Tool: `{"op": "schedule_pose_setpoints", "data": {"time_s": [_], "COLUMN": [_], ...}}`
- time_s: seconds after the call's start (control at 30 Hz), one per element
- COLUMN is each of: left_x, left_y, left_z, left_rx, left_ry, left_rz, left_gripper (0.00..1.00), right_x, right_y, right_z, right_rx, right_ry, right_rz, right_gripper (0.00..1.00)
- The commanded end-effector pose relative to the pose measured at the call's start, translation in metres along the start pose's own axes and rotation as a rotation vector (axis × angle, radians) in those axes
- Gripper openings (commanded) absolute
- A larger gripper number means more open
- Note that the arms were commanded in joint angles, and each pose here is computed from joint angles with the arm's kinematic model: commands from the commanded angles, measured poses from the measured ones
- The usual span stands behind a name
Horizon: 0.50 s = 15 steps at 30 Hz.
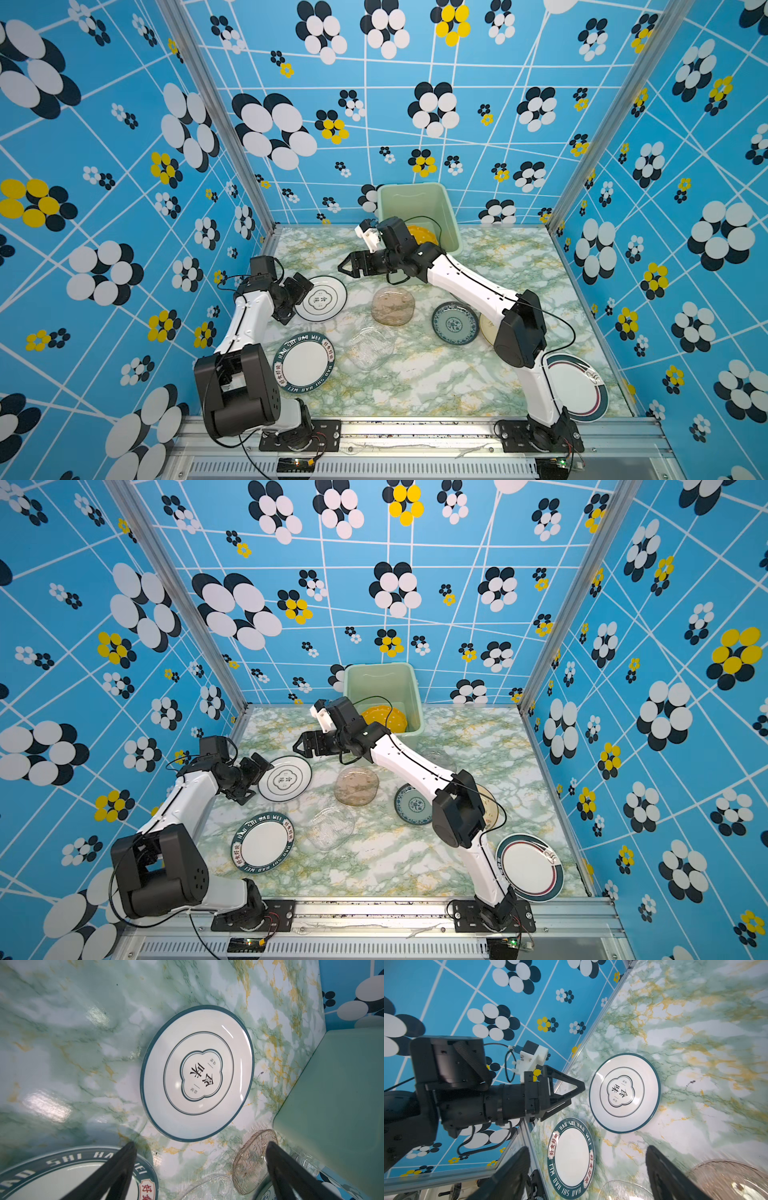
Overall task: Place the plates into the plastic bin on the countertop
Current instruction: 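Swing the right gripper across toward the white teal-rimmed plate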
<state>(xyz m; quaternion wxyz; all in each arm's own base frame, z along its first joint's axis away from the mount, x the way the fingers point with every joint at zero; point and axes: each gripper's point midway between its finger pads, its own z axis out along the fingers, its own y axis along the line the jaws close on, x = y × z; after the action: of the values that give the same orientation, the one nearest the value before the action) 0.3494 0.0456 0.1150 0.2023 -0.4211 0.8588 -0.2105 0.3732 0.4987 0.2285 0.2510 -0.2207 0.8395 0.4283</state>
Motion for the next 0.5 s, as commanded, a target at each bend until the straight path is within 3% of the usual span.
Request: {"op": "schedule_pose_setpoints", "data": {"time_s": [0.0, 0.23, 0.47], "left_x": [-0.018, -0.04, -0.047], "left_y": [-0.005, 0.006, 0.013], "left_z": [0.004, 0.014, 0.033], "left_rx": [0.055, 0.046, 0.068], "left_ry": [-0.001, 0.056, 0.128], "left_rz": [0.034, 0.075, 0.107], "left_gripper": [0.99, 0.98, 0.99], "right_x": [0.012, 0.039, 0.052], "right_y": [-0.003, -0.028, -0.042], "right_z": [0.032, 0.078, 0.099], "right_rx": [0.005, 0.045, 0.067], "right_ry": [0.004, 0.03, 0.034], "right_rz": [0.041, 0.152, 0.231], "right_gripper": [0.88, 0.88, 0.89]}}
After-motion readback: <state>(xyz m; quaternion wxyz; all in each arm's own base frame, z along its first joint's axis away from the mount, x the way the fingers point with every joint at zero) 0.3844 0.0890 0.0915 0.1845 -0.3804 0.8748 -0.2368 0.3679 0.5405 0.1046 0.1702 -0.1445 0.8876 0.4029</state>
